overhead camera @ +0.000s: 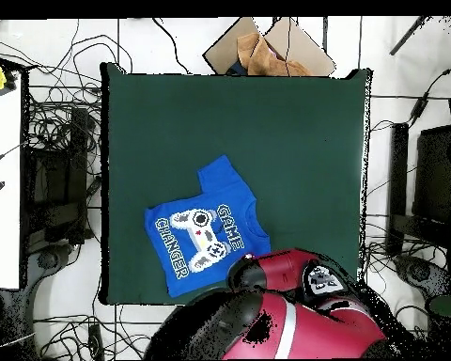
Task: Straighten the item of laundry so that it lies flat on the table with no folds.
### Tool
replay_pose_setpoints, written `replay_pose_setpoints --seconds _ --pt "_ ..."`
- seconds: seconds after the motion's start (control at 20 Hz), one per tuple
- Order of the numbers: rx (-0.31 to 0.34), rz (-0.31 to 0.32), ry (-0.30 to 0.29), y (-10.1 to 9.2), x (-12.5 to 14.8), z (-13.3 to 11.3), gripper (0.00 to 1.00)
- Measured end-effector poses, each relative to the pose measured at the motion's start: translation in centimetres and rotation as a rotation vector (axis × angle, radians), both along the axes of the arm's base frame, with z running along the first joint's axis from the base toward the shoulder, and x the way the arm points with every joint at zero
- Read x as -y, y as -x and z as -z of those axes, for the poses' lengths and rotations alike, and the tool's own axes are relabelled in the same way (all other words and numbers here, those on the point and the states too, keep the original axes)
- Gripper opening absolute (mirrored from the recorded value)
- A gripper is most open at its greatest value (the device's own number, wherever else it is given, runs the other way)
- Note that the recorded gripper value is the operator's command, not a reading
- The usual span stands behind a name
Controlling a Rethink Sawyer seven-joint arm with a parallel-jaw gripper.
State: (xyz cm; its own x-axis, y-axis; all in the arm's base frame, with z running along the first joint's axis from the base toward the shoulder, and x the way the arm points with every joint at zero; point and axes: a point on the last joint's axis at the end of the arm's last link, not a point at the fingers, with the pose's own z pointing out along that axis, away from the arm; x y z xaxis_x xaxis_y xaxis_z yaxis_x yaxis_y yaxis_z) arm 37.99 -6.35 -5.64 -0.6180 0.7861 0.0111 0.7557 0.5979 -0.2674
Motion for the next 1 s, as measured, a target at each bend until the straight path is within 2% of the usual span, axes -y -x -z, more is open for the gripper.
replay_pose_setpoints --seconds 0.3,0.6,0.8,1.0 --pt "-0.025 -0.019 0.007 1.4 2.0 0.0 0.00" --pt "-0.039 0.008 0.007 3.1 4.8 -0.4 0.00" --pt "-0.077 0.027 0.025 3.8 6.3 -2.0 0.00" --pt "-0.126 -0.019 0.048 4.1 7.0 -4.6 0.00"
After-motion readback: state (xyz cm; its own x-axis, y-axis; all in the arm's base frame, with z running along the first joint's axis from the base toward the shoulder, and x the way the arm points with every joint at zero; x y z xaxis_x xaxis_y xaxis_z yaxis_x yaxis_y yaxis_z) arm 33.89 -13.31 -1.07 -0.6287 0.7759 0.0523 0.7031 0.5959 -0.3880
